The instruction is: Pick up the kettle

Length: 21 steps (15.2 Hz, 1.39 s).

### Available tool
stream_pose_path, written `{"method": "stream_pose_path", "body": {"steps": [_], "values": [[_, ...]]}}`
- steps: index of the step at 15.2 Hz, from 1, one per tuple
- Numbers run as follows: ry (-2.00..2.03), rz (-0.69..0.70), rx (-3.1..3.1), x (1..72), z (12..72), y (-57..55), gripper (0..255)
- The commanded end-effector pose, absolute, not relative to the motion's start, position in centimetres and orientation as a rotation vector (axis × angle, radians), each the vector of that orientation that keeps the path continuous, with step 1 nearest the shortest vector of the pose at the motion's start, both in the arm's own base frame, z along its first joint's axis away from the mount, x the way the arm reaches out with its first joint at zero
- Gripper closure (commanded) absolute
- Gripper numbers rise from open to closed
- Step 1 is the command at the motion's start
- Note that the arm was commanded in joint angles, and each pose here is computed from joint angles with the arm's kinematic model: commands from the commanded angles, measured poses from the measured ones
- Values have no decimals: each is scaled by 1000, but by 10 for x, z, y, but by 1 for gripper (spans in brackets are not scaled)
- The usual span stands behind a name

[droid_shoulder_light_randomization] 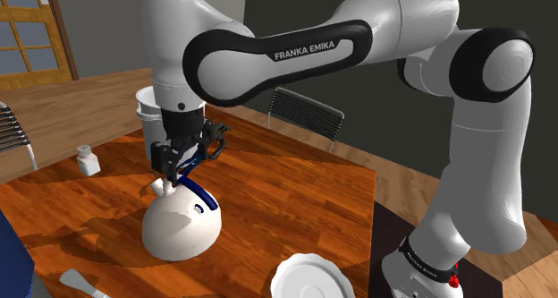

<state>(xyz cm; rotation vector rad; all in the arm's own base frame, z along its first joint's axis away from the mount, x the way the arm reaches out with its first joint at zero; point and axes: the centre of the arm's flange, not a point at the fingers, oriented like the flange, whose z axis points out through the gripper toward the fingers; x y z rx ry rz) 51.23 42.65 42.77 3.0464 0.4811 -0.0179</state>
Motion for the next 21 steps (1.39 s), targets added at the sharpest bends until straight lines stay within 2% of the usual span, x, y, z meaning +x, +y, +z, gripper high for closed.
{"method": "stream_pose_path", "body": {"steps": [1,8,9,21], "values": [[486,-16,3044,514,416,432,0],[486,-16,3044,514,386,432,0],[486,-16,3044,514,386,432,255],[486,-16,3044,514,402,432,255]]}}
